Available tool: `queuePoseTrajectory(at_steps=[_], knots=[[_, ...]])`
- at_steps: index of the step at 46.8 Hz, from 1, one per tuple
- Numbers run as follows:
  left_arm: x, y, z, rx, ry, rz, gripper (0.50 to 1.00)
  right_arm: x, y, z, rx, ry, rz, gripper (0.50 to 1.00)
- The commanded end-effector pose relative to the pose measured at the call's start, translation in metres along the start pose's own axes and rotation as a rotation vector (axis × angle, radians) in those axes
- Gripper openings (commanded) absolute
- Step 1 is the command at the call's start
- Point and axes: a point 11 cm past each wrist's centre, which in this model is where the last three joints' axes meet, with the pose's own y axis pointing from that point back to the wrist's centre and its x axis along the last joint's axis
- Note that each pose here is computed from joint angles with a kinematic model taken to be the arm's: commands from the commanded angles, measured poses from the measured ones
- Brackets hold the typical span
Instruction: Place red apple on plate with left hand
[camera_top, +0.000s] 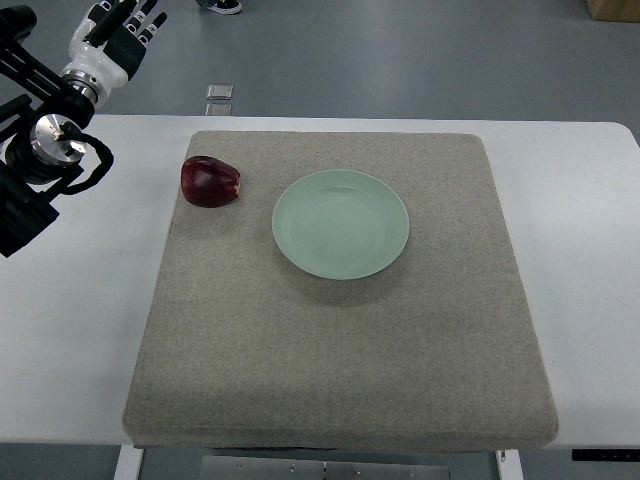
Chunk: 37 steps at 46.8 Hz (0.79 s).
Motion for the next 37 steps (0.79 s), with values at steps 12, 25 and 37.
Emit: queuePoseTrajectory(at_steps=[12,25,37], knots=[[-0.002,-0.0003,-0.0001,0.001,0.001,-0.008,0.999,0.0,0.0,0.0,0.0,0.0,0.0,0.93],[-0.0047,-0.0003,0.0,0.012,-0.077,-0.032,0.996,0.0,0.0,0.0,0.0,0.0,0.0,0.93],[-0.0052,0.0009,0.0027,0.019,-0.101,-0.042,0.999,0.0,0.0,0.0,0.0,0.0,0.0,0.93]])
